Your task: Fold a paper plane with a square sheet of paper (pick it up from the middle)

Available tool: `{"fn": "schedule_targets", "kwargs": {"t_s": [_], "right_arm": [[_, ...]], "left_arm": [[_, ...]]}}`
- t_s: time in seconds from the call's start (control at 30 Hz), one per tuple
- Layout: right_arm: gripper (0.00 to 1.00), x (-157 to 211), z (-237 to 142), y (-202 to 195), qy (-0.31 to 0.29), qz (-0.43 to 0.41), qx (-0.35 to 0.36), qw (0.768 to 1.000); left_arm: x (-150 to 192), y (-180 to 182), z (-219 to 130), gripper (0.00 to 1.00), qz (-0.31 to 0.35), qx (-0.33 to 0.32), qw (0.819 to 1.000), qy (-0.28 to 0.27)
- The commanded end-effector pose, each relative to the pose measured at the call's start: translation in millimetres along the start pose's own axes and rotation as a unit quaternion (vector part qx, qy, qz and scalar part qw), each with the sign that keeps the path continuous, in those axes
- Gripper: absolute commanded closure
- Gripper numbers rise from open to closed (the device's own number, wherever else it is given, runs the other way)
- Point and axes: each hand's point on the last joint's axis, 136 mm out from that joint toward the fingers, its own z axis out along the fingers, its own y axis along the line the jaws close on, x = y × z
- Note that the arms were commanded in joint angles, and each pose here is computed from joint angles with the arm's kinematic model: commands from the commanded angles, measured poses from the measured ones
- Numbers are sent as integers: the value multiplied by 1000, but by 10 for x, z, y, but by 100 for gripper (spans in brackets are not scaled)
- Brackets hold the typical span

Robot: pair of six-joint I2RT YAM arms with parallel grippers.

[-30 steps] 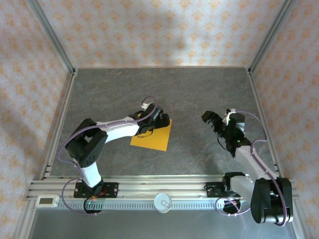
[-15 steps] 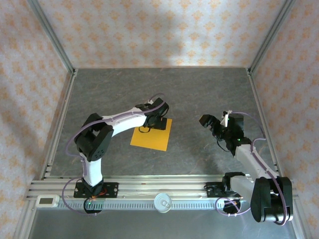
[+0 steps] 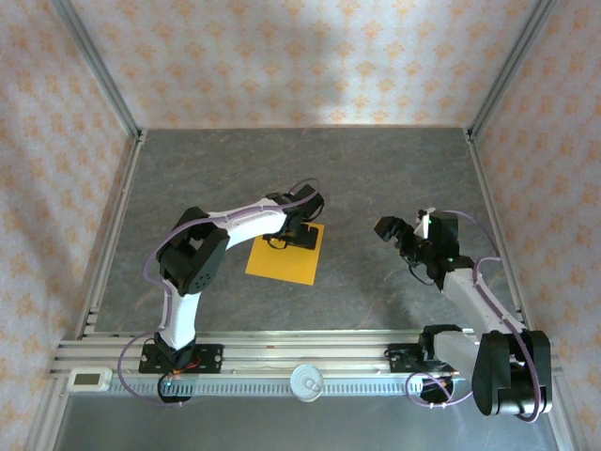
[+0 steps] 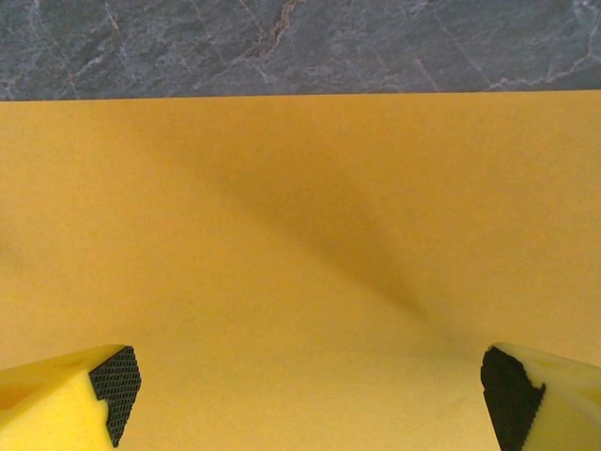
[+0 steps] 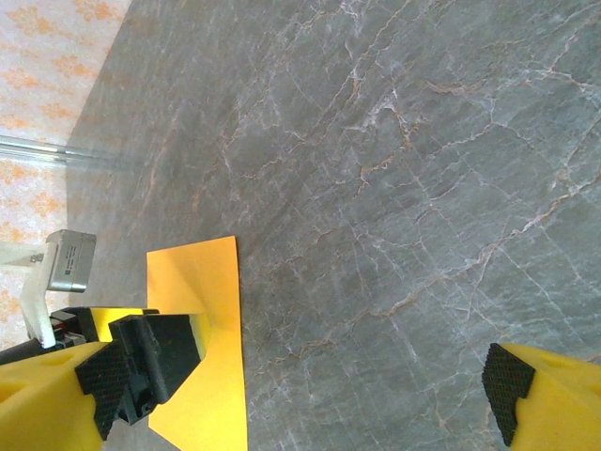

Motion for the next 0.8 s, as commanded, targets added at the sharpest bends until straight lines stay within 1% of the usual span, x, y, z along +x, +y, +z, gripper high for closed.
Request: {"fn": "schedule_targets", "kwargs": {"t_s": [0.0,0.3,0.43,0.57,0.77], "right_arm": [[0,-51,-29,80,2,-11,-4,1000],[0,-50,-39,88,6,-12,-2,1000],[0,-52,-43,105,7,-11,-4,1000],[0,-39,-47,88,9,-12,0,1000],[0,-7,-46,22,12,-7,13,1000]], "left_arm": [[79,59,6,2,2,-8,1000,24],[175,126,11,2,-10,-4,999,33],[234,142,71,2,-10,-7,999,44],[281,99,135,2,-10,5,999,52],[463,111,303,2,-7,9,997,73]]}}
